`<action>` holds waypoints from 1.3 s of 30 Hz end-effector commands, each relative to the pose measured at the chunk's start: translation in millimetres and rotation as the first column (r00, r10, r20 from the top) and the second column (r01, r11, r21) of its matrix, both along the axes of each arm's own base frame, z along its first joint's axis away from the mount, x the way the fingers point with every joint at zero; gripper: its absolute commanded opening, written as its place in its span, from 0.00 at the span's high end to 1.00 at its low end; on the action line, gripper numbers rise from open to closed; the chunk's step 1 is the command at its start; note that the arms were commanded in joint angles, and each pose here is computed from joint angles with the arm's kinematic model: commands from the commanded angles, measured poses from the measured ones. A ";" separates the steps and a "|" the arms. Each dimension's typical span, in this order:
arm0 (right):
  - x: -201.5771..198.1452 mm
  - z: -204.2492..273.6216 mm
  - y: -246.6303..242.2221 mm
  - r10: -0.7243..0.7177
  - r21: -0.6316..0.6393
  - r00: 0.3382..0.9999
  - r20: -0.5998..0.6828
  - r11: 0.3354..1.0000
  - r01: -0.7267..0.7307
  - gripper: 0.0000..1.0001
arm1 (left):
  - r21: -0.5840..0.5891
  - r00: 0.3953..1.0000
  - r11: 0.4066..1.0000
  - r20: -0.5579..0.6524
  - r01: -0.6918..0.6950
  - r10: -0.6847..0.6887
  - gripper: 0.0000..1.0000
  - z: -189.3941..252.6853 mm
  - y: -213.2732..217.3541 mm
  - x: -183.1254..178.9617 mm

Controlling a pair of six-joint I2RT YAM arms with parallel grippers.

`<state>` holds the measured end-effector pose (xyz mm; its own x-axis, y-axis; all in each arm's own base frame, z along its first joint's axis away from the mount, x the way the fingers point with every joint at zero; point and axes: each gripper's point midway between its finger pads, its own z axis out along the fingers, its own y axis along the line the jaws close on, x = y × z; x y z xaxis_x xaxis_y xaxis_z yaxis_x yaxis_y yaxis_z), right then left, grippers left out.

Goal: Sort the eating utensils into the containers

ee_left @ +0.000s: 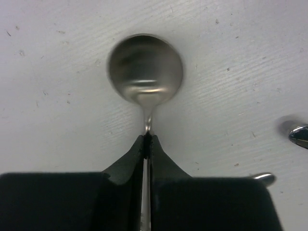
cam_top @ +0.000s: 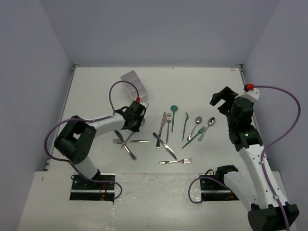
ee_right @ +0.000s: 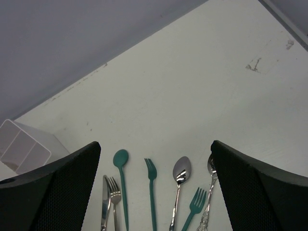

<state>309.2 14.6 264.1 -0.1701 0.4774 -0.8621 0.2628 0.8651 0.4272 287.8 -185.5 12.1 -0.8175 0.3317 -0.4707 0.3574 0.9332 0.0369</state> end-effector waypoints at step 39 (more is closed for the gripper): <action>6.8 22.5 -20.0 -0.066 -0.100 0.989 0.136 0.992 0.080 0.01 | -0.399 0.159 0.914 0.910 0.070 0.384 1.00 360.9 17.6 264.1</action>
